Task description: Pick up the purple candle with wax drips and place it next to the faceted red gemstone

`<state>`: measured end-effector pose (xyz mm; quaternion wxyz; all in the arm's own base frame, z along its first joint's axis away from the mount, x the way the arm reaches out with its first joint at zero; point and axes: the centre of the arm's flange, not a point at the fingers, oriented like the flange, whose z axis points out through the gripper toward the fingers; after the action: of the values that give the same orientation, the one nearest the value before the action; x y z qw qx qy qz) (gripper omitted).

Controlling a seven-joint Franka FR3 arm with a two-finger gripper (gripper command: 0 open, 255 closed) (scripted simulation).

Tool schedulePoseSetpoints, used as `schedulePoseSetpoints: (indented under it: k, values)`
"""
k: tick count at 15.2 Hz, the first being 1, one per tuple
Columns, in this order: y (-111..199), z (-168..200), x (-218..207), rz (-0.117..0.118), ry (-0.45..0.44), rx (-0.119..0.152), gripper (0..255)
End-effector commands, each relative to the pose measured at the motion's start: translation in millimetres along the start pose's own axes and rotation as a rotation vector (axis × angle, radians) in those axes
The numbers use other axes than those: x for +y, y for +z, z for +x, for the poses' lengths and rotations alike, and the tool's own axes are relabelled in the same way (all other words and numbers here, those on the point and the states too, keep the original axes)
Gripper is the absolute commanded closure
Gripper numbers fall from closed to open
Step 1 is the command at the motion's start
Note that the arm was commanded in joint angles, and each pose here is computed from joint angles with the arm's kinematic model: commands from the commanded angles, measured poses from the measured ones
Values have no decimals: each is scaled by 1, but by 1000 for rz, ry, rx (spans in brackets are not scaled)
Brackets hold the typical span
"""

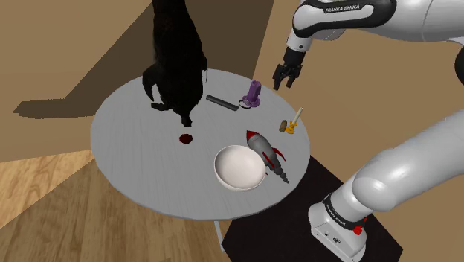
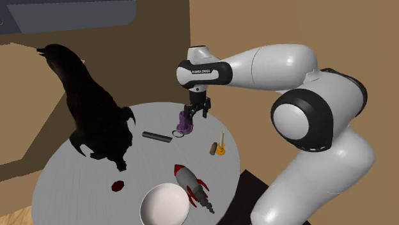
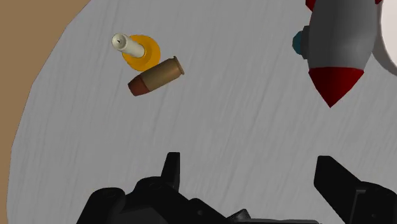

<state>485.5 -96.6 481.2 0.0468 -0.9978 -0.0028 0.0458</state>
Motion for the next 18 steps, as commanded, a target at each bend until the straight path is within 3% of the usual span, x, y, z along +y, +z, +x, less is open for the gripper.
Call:
schedulePoseSetpoints:
  k: [1, 18]
  values:
    - [9, 25, 7, -1, 2, 3, 0]
    - [60, 215, 81, -4, 19, 25, 0]
